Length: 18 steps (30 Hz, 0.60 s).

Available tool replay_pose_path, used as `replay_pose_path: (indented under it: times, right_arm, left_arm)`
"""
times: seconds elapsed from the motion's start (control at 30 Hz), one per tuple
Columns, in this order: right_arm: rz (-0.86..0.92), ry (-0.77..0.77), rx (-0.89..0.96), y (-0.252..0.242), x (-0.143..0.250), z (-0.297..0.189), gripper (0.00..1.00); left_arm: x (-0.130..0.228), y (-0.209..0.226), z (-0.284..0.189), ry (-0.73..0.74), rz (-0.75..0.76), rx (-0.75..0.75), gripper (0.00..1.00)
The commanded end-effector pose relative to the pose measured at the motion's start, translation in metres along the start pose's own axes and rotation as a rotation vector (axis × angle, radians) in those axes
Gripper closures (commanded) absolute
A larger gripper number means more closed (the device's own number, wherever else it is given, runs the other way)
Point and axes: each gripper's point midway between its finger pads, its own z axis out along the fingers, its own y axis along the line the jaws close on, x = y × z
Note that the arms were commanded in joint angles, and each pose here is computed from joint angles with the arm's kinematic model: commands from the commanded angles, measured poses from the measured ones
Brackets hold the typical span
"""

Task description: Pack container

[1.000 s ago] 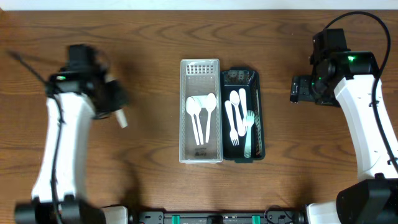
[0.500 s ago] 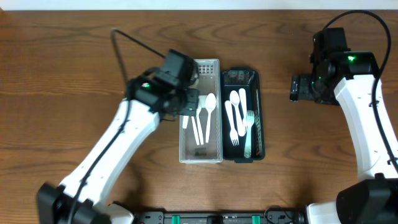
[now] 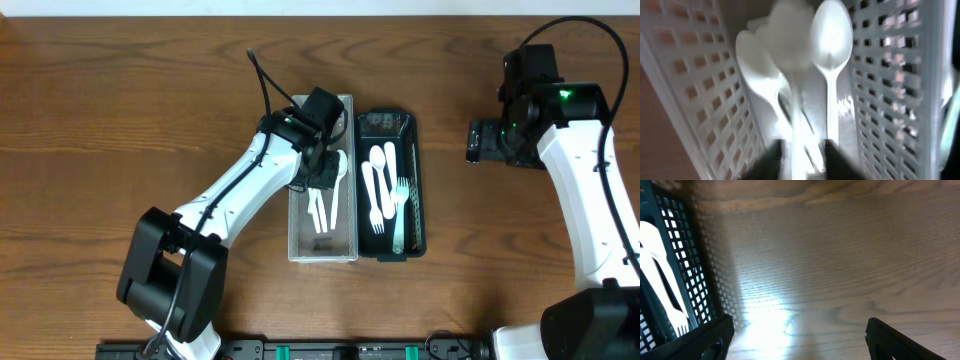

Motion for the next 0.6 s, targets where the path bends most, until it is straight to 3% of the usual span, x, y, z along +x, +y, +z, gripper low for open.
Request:
replay_pose_path:
  times: [0.0,0.1,0.23,0.33,0.37,0.57]
  right_arm:
    - [0.0,-0.017,0.005,-0.003,-0.004,0.0,0.12]
    - [0.006,-0.06,-0.004,-0.001,-0.015,-0.001,0.12]
    - [0.014,-0.201,-0.033,0.006,-0.049,-0.01,0.06]
    - [0.032,-0.36,-0.067,0.013,-0.087,-0.024,0.01]
    - [0.03,-0.41,-0.075,0.015,-0.098,-0.029,0.01]
    - [0.07,-0.672,-0.127,0.022,-0.154,-0.063,0.01]
  left_arm:
    - [-0.012,-0.001,-0.013,-0.055,0.03,0.001,0.55]
    - [-0.026,0.003,-0.035,-0.124,0.072,-0.031,0.52]
    - [-0.052,0.026,-0.082,-0.283,0.052,-0.125,0.38]
    - [-0.068,0.062,-0.121,-0.416,-0.027,-0.208,0.17]
    - [-0.073,0.075,-0.132,-0.453,-0.058,-0.231,0.02]
    - [-0.101,0.165,-0.175,-0.63,-0.274,-0.313,0.02]
